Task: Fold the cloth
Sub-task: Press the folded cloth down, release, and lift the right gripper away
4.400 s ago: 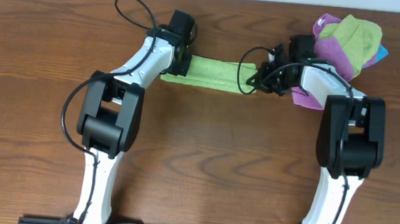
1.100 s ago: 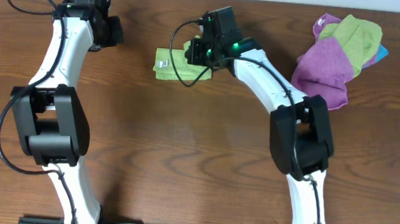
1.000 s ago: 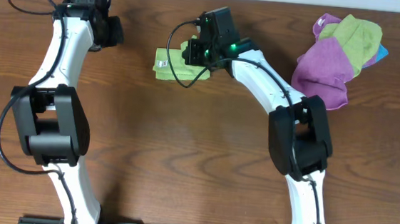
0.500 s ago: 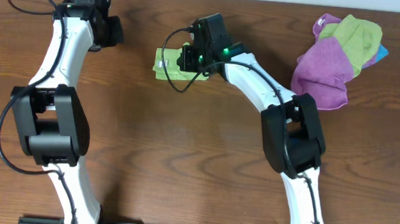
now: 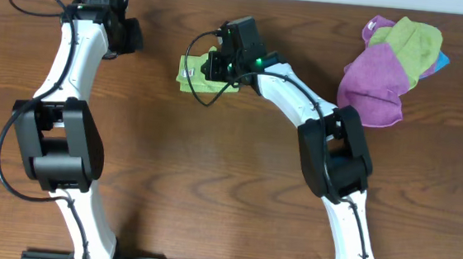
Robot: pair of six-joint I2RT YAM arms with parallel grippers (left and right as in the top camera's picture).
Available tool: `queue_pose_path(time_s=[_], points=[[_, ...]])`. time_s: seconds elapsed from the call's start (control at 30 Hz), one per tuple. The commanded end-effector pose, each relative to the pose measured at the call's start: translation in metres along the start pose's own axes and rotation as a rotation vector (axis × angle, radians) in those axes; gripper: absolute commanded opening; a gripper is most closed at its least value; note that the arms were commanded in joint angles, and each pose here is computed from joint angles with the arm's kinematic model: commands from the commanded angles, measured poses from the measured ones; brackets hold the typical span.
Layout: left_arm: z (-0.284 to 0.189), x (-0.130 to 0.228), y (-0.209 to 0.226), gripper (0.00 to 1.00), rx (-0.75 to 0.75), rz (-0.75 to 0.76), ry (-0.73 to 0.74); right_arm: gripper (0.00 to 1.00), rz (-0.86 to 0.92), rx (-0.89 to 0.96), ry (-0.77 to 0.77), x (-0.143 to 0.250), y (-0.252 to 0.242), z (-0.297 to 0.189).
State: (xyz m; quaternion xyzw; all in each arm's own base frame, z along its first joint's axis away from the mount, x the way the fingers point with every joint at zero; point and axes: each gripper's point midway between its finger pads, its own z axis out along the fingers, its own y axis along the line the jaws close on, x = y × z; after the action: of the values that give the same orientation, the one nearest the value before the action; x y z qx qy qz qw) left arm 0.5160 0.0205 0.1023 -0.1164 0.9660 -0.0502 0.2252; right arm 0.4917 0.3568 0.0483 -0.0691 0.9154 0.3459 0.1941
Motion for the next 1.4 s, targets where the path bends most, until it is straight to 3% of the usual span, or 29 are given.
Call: queue_pose_path(time_s=[0.0, 0.53, 0.57, 0.6, 0.63, 0.67, 0.73, 0.77, 1.03, 1.37], points=[[-0.009, -0.008, 0.0, 0.06, 0.006, 0.012, -0.026, 0.02, 0.014, -0.026, 0.016, 0.004, 0.009, 0.005], [-0.009, -0.009, 0.0, 0.06, 0.007, 0.013, -0.033, 0.02, 0.027, -0.023, 0.047, 0.012, 0.005, 0.008], [-0.009, -0.009, 0.0, 0.06, 0.007, 0.013, -0.033, 0.15, 0.027, -0.029, 0.05, 0.012, 0.006, 0.008], [-0.009, -0.009, 0.0, 0.05, 0.007, 0.013, -0.033, 0.38, 0.027, -0.039, 0.056, 0.013, 0.008, 0.008], [-0.009, -0.009, 0.0, 0.06, 0.007, 0.013, -0.033, 0.69, 0.026, -0.053, 0.062, 0.014, 0.01, 0.008], [-0.009, -0.009, 0.0, 0.06, 0.007, 0.013, -0.033, 0.83, 0.025, -0.069, 0.069, 0.015, 0.013, 0.008], [-0.009, -0.01, 0.0, 0.06, 0.007, 0.012, -0.035, 0.89, 0.02, -0.132, 0.092, 0.018, 0.024, 0.006], [-0.009, -0.01, 0.0, 0.06, 0.008, 0.013, -0.037, 0.98, 0.015, -0.176, 0.105, 0.019, 0.032, 0.004], [-0.01, -0.016, 0.012, 0.06, -0.004, -0.008, -0.052, 0.99, -0.005, -0.37, 0.15, 0.016, 0.071, -0.011], [-0.011, -0.019, 0.029, 0.06, -0.016, -0.039, -0.056, 0.99, -0.007, -0.381, 0.128, 0.003, 0.071, -0.021]])
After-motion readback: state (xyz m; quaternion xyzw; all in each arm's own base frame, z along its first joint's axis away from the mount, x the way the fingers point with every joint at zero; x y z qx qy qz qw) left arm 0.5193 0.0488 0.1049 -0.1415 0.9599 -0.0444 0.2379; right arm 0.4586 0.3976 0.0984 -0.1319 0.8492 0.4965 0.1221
